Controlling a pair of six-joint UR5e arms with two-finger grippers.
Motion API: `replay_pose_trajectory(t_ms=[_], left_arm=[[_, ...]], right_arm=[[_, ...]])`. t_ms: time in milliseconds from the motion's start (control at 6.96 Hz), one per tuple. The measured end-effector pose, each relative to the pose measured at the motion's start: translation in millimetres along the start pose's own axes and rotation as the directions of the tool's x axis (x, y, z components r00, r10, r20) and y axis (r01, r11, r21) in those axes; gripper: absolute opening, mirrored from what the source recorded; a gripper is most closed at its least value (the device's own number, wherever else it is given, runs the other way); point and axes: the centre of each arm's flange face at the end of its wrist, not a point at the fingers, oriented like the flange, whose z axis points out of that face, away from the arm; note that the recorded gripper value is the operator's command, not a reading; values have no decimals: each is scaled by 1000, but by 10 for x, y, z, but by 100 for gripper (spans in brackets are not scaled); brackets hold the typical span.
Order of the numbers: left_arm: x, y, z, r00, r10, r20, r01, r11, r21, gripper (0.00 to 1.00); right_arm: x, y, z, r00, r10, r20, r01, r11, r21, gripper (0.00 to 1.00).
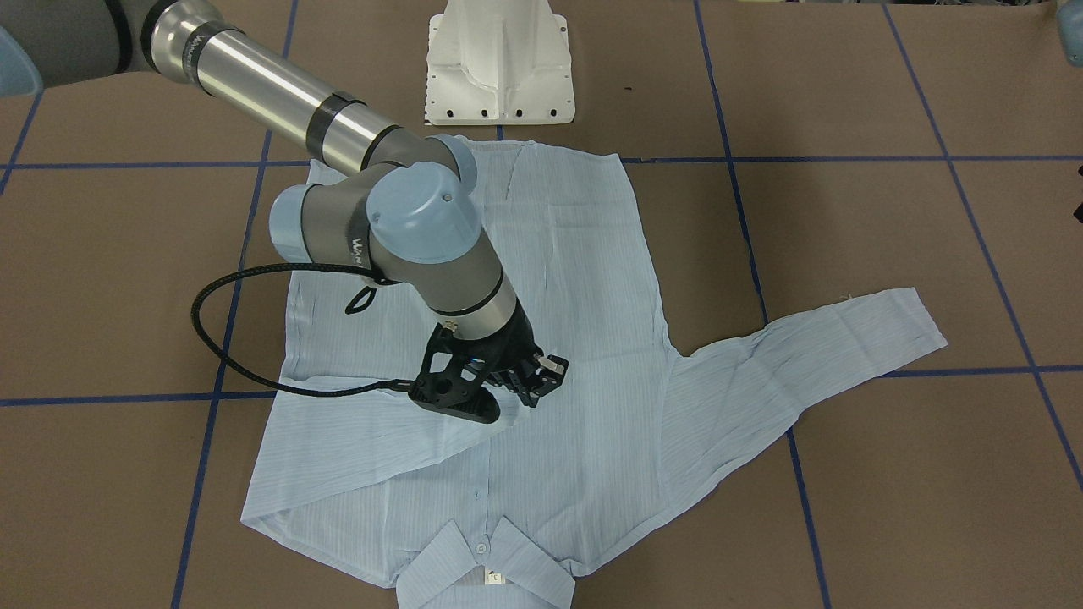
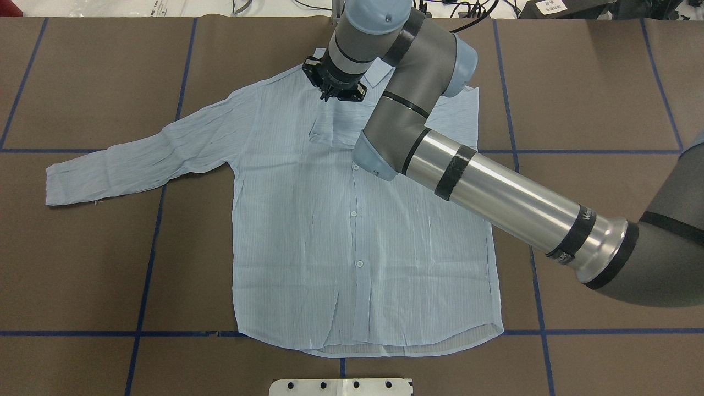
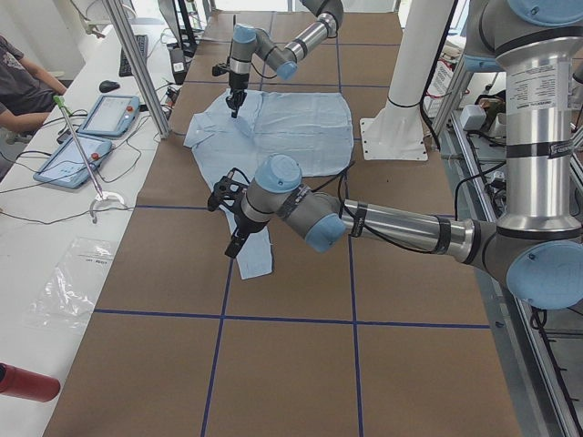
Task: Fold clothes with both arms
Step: 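Fold the held sleeve across the shirt body toward the collar with right gripper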
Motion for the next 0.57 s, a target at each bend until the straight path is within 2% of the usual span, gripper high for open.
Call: replay_pose_trajectory(t_ms=[144, 287, 431, 575], left_arm=[[2, -1, -2, 1000, 0, 0, 0, 1000, 0, 100], [5, -1, -2, 1000, 1, -1, -1, 1000, 0, 100], [9, -1, 2, 1000, 4, -2, -4, 1000, 0, 100], [-4, 22, 22, 1000, 1, -5, -1, 1000, -7, 100]], right_arm=[[-67, 84, 105, 1000, -5, 9, 5, 1000, 12, 0], [-87, 131, 172, 1000, -6, 13, 6, 1000, 16, 82], [-91, 154, 210, 1000, -7, 12, 7, 1000, 18, 99], [-118, 199, 238, 1000, -5, 13, 5, 1000, 23, 99]])
